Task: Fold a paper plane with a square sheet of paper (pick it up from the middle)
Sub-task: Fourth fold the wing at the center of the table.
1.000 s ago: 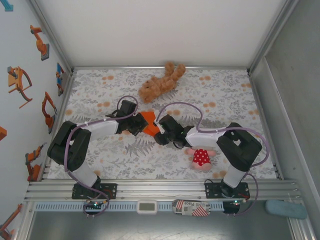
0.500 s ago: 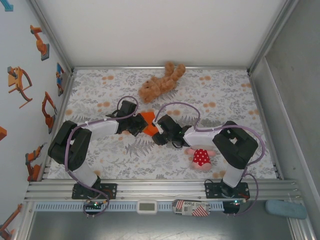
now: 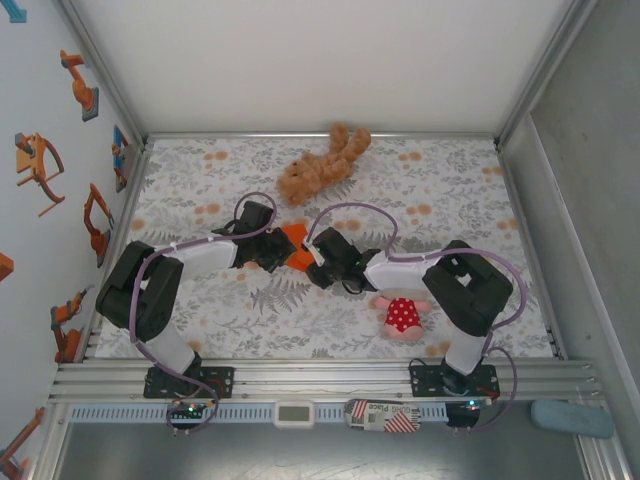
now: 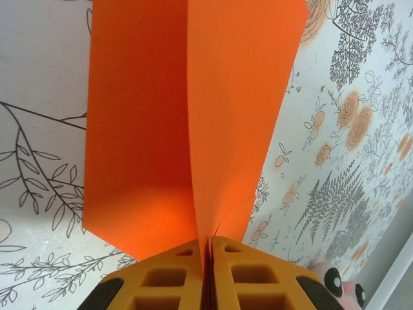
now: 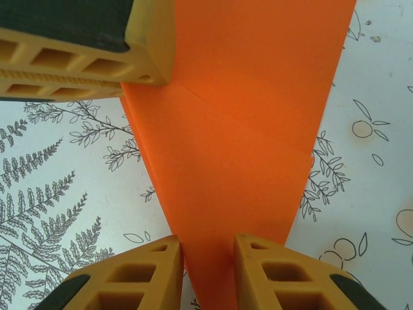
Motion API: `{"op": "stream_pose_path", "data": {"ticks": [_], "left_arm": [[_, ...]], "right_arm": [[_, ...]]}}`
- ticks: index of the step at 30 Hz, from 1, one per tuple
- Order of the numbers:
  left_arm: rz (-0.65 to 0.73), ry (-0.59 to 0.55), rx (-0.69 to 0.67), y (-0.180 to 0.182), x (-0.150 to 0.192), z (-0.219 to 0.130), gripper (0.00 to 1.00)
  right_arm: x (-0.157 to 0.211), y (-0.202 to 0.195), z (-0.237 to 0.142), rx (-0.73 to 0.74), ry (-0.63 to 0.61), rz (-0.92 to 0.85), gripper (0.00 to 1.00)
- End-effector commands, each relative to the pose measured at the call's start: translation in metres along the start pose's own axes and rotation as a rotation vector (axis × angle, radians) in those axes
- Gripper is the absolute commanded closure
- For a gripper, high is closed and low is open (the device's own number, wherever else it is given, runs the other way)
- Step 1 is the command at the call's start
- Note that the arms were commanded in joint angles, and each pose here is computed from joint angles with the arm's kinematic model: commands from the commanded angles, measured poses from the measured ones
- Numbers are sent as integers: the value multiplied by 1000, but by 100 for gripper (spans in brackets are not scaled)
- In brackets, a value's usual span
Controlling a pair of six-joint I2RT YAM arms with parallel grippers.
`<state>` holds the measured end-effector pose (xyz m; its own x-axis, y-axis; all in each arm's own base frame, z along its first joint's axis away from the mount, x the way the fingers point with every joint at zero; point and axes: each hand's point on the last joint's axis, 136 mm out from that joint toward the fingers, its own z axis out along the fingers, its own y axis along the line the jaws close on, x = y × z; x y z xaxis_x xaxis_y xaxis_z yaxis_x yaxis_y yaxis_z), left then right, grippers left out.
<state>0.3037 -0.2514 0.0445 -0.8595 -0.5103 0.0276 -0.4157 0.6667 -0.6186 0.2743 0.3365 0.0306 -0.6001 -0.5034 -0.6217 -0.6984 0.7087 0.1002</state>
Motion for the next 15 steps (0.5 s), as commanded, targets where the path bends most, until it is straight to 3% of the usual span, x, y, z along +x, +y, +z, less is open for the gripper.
{"op": "stream_pose_path", "data": {"ticks": [1,15], "left_arm": [[8,17,-11,-4,3,-1,88],[21,24,-12,-7,2,-2,88]], "right_arm": [[0,2,4,9,11,-21,74],[10,0,4,11,34,-38,69]]}}
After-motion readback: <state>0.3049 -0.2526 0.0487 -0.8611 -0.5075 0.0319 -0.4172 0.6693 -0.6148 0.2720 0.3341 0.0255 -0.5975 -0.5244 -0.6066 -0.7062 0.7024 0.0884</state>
